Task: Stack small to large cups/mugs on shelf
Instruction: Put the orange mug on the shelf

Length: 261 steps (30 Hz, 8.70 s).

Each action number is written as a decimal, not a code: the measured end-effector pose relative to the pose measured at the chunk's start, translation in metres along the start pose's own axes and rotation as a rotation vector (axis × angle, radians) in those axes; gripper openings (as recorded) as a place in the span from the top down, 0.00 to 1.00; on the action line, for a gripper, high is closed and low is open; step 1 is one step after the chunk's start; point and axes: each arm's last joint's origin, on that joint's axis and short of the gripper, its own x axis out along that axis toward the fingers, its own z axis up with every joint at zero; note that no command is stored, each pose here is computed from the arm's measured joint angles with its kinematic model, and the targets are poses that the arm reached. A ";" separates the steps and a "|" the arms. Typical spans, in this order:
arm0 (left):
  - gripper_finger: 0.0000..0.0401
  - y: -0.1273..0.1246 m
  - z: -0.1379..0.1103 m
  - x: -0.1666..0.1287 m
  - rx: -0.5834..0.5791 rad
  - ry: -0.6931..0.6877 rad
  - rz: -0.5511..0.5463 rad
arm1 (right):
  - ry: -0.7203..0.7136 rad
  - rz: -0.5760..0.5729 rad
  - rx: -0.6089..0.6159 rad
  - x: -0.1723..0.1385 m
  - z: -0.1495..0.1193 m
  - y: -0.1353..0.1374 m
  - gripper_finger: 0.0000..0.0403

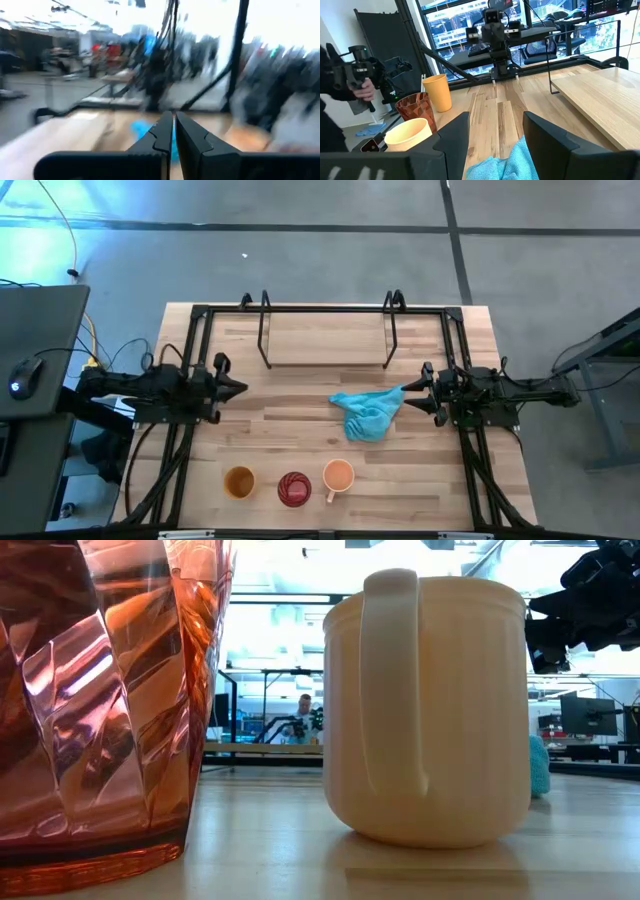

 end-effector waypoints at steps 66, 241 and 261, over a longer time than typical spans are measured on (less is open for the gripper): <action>0.97 0.003 0.016 -0.002 -0.532 -0.211 0.098 | -0.288 -0.135 0.469 -0.003 0.020 -0.003 0.56; 0.97 -0.003 0.012 -0.001 -0.681 -0.098 -0.101 | 0.453 -0.163 0.118 0.137 0.148 0.065 0.56; 0.97 0.000 -0.009 0.000 -0.668 0.106 -0.004 | 0.845 -0.068 0.453 0.187 0.063 0.105 0.56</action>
